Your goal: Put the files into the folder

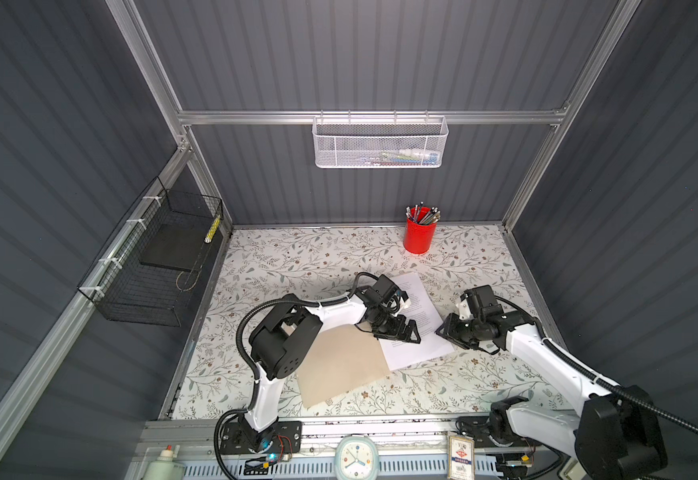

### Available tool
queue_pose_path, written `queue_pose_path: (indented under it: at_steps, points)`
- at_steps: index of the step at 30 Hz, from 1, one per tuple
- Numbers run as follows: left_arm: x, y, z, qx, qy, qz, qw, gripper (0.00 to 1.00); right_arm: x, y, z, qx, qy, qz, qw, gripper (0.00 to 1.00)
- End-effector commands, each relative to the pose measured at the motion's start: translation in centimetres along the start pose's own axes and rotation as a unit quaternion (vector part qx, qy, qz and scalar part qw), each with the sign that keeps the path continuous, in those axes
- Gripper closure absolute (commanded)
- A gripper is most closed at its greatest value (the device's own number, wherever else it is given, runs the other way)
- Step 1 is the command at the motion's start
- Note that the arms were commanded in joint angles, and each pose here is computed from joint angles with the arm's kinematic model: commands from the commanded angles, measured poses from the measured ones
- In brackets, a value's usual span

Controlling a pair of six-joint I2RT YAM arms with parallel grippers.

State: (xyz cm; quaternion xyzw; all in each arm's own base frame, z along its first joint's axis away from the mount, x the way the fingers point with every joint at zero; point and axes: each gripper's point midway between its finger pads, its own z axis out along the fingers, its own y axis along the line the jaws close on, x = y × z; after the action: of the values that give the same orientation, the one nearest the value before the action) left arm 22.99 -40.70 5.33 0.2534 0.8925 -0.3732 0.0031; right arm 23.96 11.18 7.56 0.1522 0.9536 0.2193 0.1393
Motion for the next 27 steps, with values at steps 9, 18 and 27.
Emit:
queue_pose_path:
  at_steps: [9,18,27]
  points:
    - [2.6,3.3,0.6,-0.034,0.032,-0.039,0.998,0.06,1.3,-3.8,0.1,0.080,-0.002,0.030,0.996,0.63]
    - [2.8,3.4,0.6,-0.032,0.031,-0.042,0.998,0.06,0.7,-2.9,1.0,0.055,-0.002,0.024,0.998,0.68]
    - [2.8,3.6,0.5,-0.032,0.030,-0.045,0.998,0.06,-0.3,-0.7,0.8,0.017,-0.007,-0.001,1.000,0.99]
